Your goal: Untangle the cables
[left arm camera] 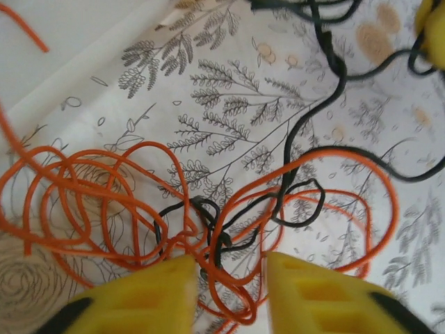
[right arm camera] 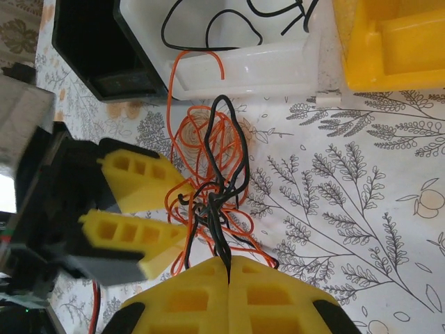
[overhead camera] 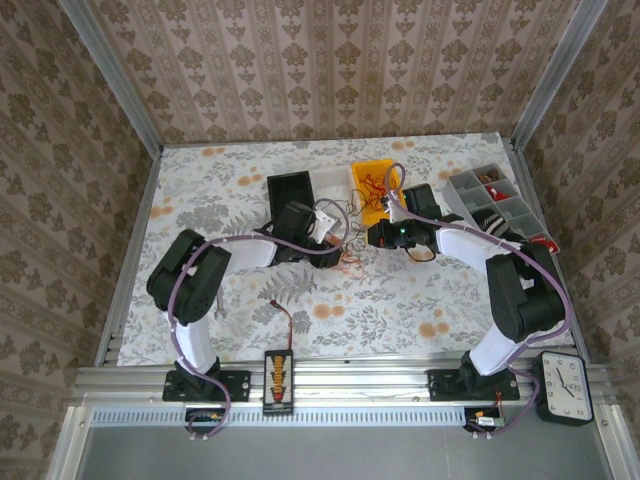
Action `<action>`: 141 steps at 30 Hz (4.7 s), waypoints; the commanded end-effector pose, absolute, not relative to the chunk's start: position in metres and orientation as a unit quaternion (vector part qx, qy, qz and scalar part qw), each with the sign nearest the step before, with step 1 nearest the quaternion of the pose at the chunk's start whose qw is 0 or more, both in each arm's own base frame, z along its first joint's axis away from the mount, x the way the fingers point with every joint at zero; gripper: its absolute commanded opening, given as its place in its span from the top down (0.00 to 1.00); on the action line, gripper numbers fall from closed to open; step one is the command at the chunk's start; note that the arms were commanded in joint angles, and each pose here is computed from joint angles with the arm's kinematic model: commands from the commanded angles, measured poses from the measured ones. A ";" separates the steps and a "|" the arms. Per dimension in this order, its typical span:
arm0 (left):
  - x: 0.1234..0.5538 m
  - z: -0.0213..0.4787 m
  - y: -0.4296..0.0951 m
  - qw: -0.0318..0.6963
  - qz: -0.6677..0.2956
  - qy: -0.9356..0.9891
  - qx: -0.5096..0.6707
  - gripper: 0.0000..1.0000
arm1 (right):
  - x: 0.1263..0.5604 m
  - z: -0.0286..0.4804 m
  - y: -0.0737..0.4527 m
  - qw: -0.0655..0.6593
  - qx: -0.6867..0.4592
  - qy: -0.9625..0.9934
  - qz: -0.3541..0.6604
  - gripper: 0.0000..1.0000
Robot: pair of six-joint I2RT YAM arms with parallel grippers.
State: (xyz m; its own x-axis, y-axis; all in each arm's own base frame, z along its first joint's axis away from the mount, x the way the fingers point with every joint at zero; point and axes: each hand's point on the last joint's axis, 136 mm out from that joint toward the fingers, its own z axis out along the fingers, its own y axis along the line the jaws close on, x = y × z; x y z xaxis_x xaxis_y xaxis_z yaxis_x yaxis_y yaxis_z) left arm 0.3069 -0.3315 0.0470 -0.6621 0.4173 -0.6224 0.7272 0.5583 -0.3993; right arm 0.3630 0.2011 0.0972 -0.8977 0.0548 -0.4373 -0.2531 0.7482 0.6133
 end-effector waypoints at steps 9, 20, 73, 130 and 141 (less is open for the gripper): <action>0.304 0.029 -0.317 0.218 -0.316 0.865 0.323 1.00 | 0.385 0.092 0.111 0.302 0.099 0.929 0.190 1.00; 0.306 0.022 -0.271 0.229 -0.297 0.895 0.241 1.00 | 0.352 0.091 -0.010 0.327 0.287 0.900 0.022 1.00; 0.297 0.008 -0.280 0.202 -0.255 0.906 0.269 1.00 | 0.394 0.033 0.204 0.226 -0.032 0.960 0.165 0.96; 0.322 0.032 -0.230 0.287 -0.151 0.930 0.172 1.00 | 0.397 0.082 0.180 0.300 -0.005 0.940 0.164 0.95; 0.316 0.021 -0.235 0.266 -0.159 0.931 0.193 1.00 | 0.400 0.055 0.241 0.227 -0.074 0.950 0.201 0.64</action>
